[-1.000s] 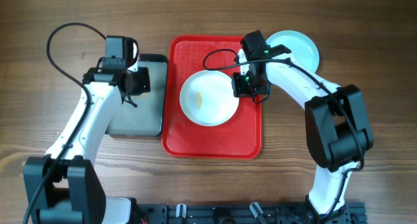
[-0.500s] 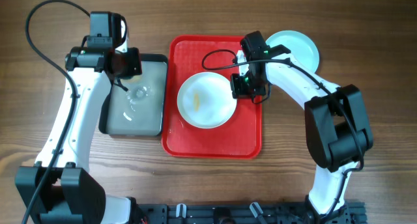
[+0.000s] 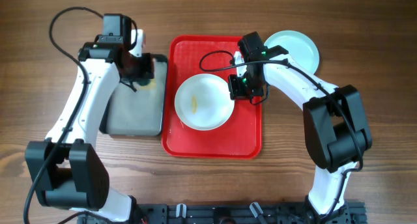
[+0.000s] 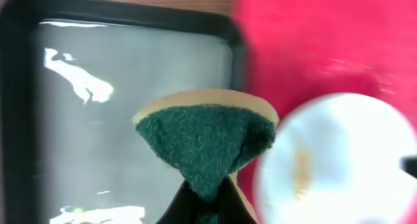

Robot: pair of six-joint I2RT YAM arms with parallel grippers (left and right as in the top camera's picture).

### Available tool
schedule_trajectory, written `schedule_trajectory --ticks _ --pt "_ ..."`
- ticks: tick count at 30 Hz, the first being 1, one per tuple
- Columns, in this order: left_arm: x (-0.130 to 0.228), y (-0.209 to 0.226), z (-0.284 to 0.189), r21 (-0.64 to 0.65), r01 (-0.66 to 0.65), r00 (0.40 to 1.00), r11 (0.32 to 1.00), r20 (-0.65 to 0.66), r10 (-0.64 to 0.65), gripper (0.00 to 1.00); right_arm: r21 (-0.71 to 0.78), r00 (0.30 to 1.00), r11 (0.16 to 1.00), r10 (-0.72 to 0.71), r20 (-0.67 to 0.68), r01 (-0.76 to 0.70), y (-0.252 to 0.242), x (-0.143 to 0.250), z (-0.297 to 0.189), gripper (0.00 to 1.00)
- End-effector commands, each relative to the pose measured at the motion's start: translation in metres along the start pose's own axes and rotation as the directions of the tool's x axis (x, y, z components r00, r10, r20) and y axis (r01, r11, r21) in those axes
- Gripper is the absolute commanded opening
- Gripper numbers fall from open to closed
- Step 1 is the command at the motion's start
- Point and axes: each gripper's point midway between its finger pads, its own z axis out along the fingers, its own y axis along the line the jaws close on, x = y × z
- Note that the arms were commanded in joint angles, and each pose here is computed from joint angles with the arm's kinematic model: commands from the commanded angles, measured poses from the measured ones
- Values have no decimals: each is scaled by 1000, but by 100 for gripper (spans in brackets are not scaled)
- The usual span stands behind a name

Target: Clean dirty plates on tray and stack at the side

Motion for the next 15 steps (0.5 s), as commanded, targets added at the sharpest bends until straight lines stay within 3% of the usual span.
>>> schedule_trajectory --ticks 1,5,12,15 --pt "7 -52 -3 212 -32 999 977 -28 39 4 -24 1000 999 -25 -3 25 6 3 -2 4" --pt "18 -73 2 231 -74 995 970 -46 87 4 -24 1000 999 -24 -3 24 6 3 -2 4" --pt "35 -108 25 231 -37 993 972 -100 61 4 -24 1000 999 -25 -3 25 6 3 -2 4" --pt "41 -107 40 147 -23 992 989 -120 41 4 -24 1000 999 -25 -3 25 6 3 -2 4"
